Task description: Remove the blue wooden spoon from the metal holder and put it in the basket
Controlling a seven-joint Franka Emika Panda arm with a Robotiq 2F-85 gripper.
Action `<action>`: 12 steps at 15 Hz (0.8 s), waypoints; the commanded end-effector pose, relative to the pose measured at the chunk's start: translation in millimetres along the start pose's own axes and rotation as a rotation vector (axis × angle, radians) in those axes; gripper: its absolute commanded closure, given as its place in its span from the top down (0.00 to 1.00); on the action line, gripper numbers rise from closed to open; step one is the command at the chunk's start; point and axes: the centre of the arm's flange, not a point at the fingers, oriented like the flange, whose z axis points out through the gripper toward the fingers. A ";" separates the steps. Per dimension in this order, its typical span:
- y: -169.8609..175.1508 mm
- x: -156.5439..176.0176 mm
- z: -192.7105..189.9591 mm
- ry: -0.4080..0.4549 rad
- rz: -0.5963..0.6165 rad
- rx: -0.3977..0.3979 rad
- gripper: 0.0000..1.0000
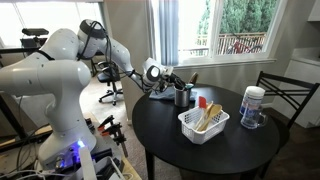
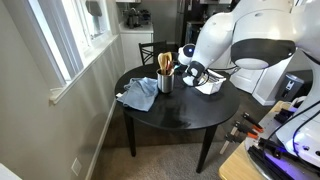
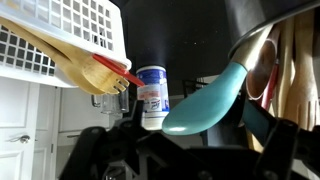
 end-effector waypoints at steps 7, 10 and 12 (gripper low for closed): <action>18.8 14.6 28.5 -0.017 0.080 -0.003 1.00; 16.1 10.5 30.0 -0.020 0.076 0.013 1.00; 11.0 4.0 29.0 -0.023 0.050 0.025 1.00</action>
